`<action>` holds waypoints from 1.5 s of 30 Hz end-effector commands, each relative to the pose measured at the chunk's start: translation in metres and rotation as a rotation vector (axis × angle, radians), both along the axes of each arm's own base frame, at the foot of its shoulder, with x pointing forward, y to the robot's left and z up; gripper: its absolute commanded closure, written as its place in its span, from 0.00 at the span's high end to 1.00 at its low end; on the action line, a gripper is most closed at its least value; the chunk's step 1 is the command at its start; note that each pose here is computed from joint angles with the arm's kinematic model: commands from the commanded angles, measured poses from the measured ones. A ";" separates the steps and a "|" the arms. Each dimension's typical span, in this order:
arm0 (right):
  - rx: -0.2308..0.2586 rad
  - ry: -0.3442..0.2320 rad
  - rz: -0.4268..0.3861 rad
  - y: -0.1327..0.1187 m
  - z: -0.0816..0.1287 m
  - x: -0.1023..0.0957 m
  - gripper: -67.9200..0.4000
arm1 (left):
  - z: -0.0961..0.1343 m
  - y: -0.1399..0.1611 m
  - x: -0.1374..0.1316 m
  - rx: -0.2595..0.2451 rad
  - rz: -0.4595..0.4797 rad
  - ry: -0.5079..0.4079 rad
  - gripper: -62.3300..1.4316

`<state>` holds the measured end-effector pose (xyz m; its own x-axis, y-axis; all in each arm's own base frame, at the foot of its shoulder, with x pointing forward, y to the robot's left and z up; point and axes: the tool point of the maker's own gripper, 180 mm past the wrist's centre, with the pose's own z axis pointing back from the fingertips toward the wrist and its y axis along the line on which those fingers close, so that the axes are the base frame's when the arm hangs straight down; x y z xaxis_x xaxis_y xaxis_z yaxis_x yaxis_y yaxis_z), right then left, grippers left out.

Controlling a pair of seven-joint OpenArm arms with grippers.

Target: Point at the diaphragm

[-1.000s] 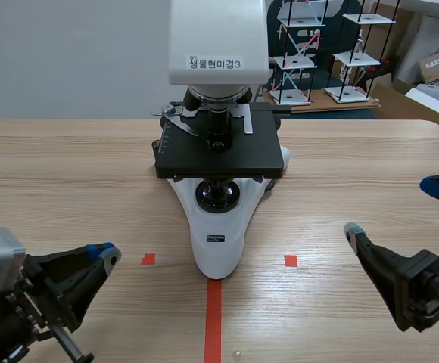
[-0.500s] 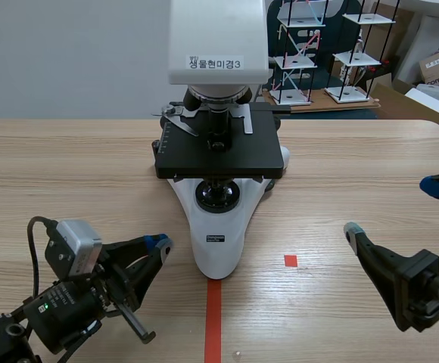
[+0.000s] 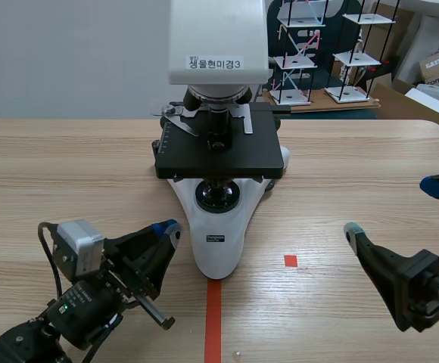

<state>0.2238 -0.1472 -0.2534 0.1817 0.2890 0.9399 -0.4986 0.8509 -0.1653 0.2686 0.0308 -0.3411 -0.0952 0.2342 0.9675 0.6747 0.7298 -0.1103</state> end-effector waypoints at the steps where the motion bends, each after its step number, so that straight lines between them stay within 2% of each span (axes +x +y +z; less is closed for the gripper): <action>1: 0.004 -0.025 0.013 0.003 0.008 0.002 1.00 | 0.012 -0.003 0.007 -0.030 0.007 -0.038 0.11; 11: 0.004 -0.025 0.013 0.003 0.008 0.002 1.00 | 0.018 -0.009 0.008 -0.060 0.005 -0.060 0.11; 16: 0.004 -0.025 0.013 0.003 0.008 0.002 1.00 | 0.018 -0.015 0.006 -0.042 -0.025 -0.071 0.11; 45: 0.004 -0.025 0.013 0.003 0.008 0.002 1.00 | 0.018 -0.015 0.005 -0.045 -0.029 -0.072 0.11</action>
<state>0.2238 -0.1472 -0.2534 0.1817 0.2890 0.9399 -0.4986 0.8509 -0.1653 0.2707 0.0164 -0.3318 -0.1289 0.2590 0.9572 0.7008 0.7067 -0.0969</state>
